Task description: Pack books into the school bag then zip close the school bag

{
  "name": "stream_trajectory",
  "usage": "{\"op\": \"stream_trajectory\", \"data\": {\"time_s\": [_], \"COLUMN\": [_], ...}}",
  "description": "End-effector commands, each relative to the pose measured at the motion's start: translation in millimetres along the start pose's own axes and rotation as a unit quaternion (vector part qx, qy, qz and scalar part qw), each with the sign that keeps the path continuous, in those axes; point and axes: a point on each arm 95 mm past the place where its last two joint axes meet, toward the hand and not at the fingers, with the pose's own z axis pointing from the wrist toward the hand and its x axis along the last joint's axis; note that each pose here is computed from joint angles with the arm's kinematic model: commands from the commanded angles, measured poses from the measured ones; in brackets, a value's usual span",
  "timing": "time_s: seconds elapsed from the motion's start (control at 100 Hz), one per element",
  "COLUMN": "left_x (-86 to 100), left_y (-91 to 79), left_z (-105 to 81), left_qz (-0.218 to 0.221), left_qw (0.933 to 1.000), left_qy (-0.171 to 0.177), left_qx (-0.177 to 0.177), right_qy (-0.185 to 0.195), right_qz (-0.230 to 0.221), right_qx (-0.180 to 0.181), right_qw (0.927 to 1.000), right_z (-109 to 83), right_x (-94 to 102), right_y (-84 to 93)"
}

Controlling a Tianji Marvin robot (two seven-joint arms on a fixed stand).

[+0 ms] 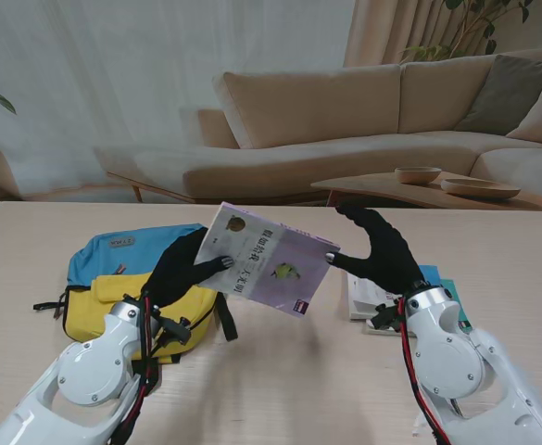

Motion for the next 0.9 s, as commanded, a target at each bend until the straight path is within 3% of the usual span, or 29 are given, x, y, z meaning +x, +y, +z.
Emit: {"op": "stream_trajectory", "data": {"time_s": [0.0, 0.34, 0.54, 0.78, 0.89], "left_x": [9.0, 14.6, 19.7, 23.5, 24.4], "left_y": [1.9, 1.9, 5.2, 11.5, 14.2], "left_z": [0.7, 5.3, 10.3, 16.4, 18.1], "left_qz": [-0.008, -0.035, -0.060, -0.092, -0.107], "left_qw": [0.9999, 0.9991, 0.9978, 0.9953, 0.9938], "left_qy": [0.013, 0.023, 0.028, 0.031, 0.028], "left_qx": [-0.001, 0.010, 0.006, 0.000, -0.008], "right_qy": [-0.008, -0.006, -0.013, -0.011, -0.007], "right_qz": [0.012, 0.113, 0.178, 0.277, 0.327], "right_qx": [0.015, 0.014, 0.012, 0.002, 0.005], "right_qw": [0.9998, 0.9935, 0.9840, 0.9609, 0.9450], "right_z": [-5.0, -14.4, -16.1, -17.2, -19.0], "right_x": [-4.3, -1.1, 7.7, 22.1, 28.0], "right_y": [-11.7, -37.3, -54.8, -70.9, -73.7]}}
